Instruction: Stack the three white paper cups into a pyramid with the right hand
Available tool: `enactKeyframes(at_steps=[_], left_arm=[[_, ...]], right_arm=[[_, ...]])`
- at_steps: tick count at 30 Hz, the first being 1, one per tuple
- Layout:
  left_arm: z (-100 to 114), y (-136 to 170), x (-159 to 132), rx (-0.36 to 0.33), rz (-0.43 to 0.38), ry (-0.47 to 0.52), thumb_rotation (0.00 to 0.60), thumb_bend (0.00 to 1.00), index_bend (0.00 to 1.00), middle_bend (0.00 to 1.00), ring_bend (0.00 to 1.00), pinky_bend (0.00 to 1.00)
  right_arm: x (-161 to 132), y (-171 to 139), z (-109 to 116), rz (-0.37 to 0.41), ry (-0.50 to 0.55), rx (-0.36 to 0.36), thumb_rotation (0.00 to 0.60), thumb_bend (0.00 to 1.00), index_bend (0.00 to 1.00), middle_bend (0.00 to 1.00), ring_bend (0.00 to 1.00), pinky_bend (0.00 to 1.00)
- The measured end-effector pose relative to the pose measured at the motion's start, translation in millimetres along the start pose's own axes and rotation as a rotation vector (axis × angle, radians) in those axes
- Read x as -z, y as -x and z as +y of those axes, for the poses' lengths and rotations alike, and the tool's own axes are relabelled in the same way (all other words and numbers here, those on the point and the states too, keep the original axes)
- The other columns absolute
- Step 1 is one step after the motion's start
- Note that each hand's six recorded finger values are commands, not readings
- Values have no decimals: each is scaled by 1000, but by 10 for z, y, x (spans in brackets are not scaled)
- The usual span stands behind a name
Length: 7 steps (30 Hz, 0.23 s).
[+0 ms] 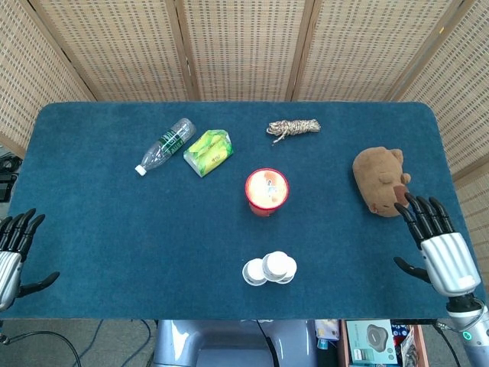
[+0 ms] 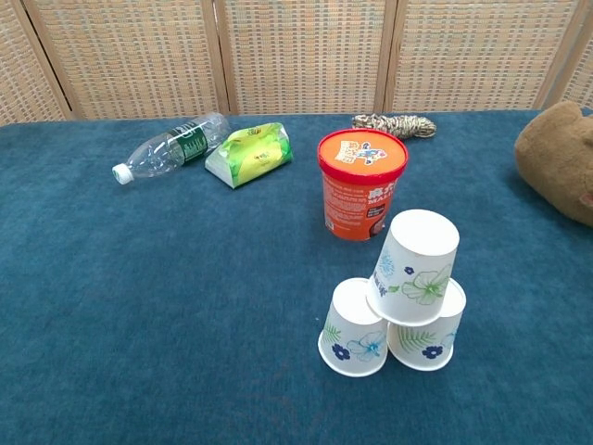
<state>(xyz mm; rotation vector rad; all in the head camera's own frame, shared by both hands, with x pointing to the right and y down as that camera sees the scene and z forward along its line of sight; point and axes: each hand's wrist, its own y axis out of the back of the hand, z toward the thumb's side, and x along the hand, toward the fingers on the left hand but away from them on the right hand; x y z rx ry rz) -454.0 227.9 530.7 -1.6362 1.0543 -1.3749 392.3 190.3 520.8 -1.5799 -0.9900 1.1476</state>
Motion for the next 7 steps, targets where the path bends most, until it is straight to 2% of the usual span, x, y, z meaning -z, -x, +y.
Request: enactKeyframes(at_steps=[4,7], left_arm=[[-61,0,9,8,-3,-10,600,120,0,0,0,0],[-72,1,-3,2,-15,-15,600,120,0,0,0,0]], right_arm=[[73,-166,-207,-56,7,21,600,0,0,0,0,0],[97,-244,-274,-86,-3,17,600,0,0,0,0,0]])
